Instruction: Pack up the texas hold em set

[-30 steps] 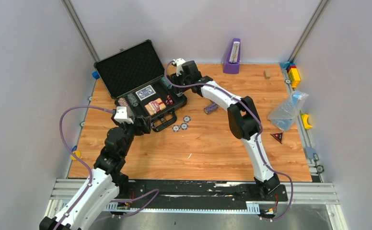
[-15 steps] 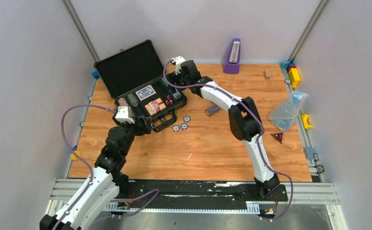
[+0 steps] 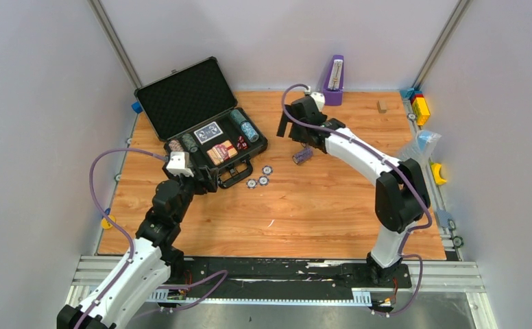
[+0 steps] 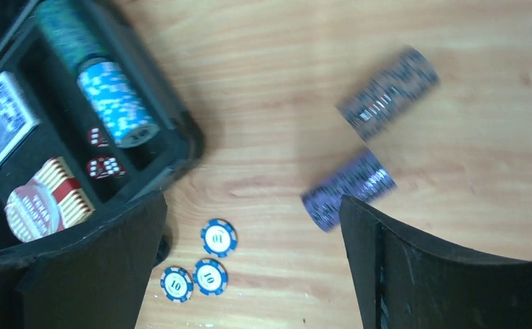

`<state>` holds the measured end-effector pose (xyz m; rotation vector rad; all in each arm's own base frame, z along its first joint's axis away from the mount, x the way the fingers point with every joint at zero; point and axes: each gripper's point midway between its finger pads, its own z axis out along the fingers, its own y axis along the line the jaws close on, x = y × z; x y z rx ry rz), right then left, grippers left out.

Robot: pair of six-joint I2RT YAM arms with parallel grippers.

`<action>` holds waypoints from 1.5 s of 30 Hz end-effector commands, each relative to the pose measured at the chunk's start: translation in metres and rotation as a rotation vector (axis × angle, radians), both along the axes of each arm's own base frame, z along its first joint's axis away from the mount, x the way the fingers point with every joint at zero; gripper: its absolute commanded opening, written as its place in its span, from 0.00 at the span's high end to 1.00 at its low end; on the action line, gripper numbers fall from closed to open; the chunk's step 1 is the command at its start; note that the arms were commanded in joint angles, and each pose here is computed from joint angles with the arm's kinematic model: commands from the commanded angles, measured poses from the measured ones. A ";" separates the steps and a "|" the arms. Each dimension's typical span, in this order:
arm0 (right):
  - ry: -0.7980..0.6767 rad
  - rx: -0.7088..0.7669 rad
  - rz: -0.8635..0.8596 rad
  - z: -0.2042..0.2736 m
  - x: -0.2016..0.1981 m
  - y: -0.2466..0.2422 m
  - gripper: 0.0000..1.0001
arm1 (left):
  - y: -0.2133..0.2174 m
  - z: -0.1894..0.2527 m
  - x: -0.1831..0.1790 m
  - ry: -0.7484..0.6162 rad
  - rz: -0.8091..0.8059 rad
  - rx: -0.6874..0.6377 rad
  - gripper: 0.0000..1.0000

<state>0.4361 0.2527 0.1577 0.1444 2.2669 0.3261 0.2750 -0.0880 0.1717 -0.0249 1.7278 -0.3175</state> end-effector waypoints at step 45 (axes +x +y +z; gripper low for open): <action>-0.276 0.232 0.725 0.072 0.040 0.139 1.00 | 0.005 0.014 0.000 -0.058 0.029 -0.028 0.06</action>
